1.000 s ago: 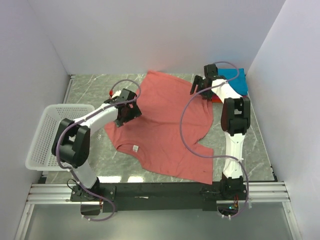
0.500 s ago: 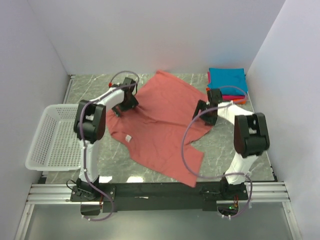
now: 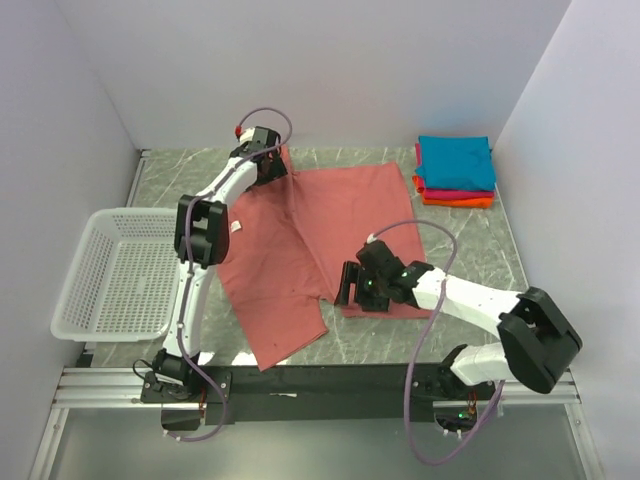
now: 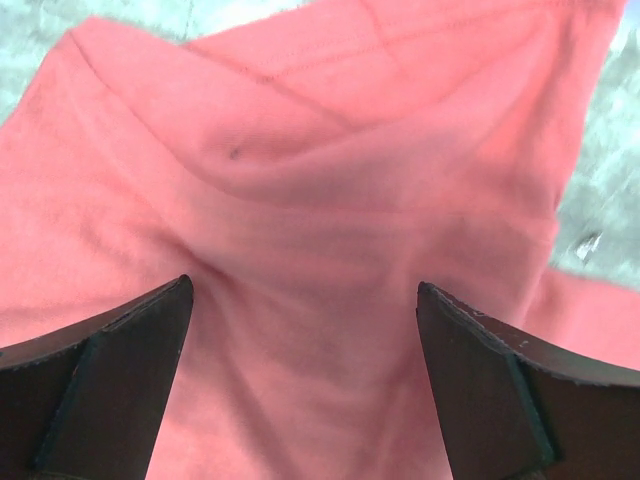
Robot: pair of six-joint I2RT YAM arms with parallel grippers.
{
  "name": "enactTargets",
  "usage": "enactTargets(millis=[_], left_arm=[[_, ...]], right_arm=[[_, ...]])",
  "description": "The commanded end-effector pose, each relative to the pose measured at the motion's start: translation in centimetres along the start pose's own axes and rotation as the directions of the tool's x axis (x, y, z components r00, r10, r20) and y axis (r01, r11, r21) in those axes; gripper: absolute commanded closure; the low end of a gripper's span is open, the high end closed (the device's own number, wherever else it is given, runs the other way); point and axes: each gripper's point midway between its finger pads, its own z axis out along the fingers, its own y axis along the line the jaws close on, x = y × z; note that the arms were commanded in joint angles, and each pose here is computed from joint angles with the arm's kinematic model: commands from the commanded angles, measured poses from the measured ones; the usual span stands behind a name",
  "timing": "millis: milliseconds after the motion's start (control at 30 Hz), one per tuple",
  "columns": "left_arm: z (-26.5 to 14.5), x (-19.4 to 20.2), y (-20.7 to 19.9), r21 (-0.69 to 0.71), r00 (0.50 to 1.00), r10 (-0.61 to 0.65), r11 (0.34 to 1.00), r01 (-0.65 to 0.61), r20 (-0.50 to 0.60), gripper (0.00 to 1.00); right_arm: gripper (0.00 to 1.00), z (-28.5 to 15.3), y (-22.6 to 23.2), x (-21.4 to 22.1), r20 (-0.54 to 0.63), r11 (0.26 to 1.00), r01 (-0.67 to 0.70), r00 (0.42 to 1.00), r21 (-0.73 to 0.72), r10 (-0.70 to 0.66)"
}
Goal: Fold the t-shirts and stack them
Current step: Flatten the tshirt out
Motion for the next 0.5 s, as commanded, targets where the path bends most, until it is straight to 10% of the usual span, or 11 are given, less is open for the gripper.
enactTargets(millis=[0,167,467], left_arm=[[-6.2,-5.8,-1.7,0.084,0.991,0.007,0.996,-0.018,0.133,0.01],[-11.4,-5.3,1.5,0.030,0.996,-0.014,0.999,0.011,0.093,0.01],[-13.3,2.7,5.1,0.086,0.997,-0.063,0.994,0.068,-0.051,0.01]], right_arm=[[0.16,-3.4,2.0,-4.6,0.164,1.000,-0.008,0.986,0.003,0.007],[0.13,-6.8,1.7,-13.1,0.358,0.995,0.016,0.932,0.101,-0.052],[0.12,-3.9,-0.8,-25.6,0.355,0.966,0.040,0.926,0.257,-0.132]])
